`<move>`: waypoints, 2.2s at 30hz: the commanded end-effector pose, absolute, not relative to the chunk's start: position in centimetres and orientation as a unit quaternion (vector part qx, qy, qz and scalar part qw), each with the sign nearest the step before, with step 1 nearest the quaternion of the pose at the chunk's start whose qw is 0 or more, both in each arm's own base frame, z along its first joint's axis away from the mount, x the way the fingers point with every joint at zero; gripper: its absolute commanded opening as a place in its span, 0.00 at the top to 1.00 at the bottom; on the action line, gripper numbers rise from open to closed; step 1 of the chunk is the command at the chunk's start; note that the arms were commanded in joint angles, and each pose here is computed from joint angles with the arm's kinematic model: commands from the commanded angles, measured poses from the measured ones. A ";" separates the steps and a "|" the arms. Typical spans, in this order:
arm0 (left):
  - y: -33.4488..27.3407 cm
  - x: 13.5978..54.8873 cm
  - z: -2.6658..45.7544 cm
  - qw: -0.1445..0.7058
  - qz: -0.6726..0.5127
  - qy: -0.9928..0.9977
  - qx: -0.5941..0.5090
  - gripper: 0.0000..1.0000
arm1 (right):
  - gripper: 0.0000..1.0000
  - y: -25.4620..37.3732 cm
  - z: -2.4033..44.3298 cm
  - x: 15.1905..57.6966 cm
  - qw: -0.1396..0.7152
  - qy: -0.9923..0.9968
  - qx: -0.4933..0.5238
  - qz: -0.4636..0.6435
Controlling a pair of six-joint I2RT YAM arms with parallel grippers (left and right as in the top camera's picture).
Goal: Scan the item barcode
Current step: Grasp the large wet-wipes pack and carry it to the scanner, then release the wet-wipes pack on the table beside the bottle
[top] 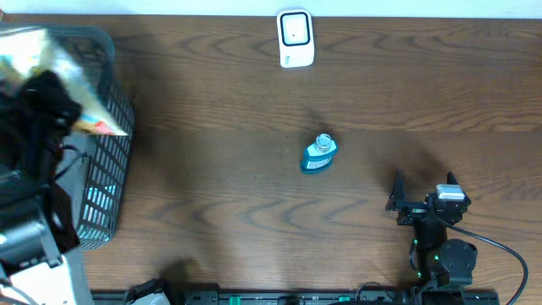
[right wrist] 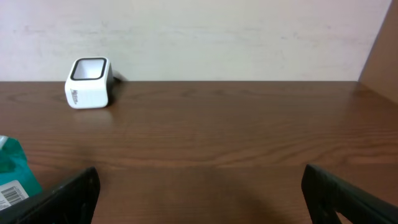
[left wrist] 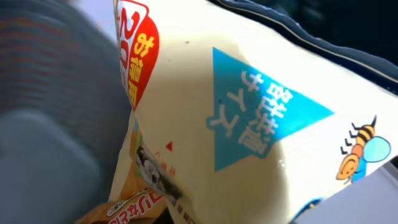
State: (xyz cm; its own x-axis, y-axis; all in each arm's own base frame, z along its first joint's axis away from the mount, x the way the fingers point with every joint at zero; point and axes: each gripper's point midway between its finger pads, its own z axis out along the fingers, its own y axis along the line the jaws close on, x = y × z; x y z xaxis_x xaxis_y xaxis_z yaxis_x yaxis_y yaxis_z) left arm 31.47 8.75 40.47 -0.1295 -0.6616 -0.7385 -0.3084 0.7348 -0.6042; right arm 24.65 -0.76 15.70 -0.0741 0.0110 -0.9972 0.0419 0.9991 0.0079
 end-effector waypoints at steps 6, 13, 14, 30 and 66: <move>-5.0 31.7 38.6 0.505 -0.234 0.828 -0.062 0.93 | 0.01 -0.8 15.6 24.6 0.678 0.734 0.015 -0.016; -14.0 34.1 29.1 0.359 -0.256 0.896 0.058 0.93 | 0.01 -0.8 15.6 24.6 0.678 0.734 0.015 -0.016; -14.6 34.4 28.0 0.343 -0.257 0.902 0.062 0.93 | 0.01 -0.8 15.6 24.6 0.678 0.734 0.015 -0.016; -22.2 35.4 11.4 0.149 -0.205 0.954 0.162 0.93 | 0.01 -0.8 15.6 24.6 0.678 0.734 0.015 -0.016; -15.2 39.4 24.6 0.364 -0.110 0.925 0.018 0.11 | 0.01 -0.8 15.5 24.6 0.678 0.735 0.015 -0.016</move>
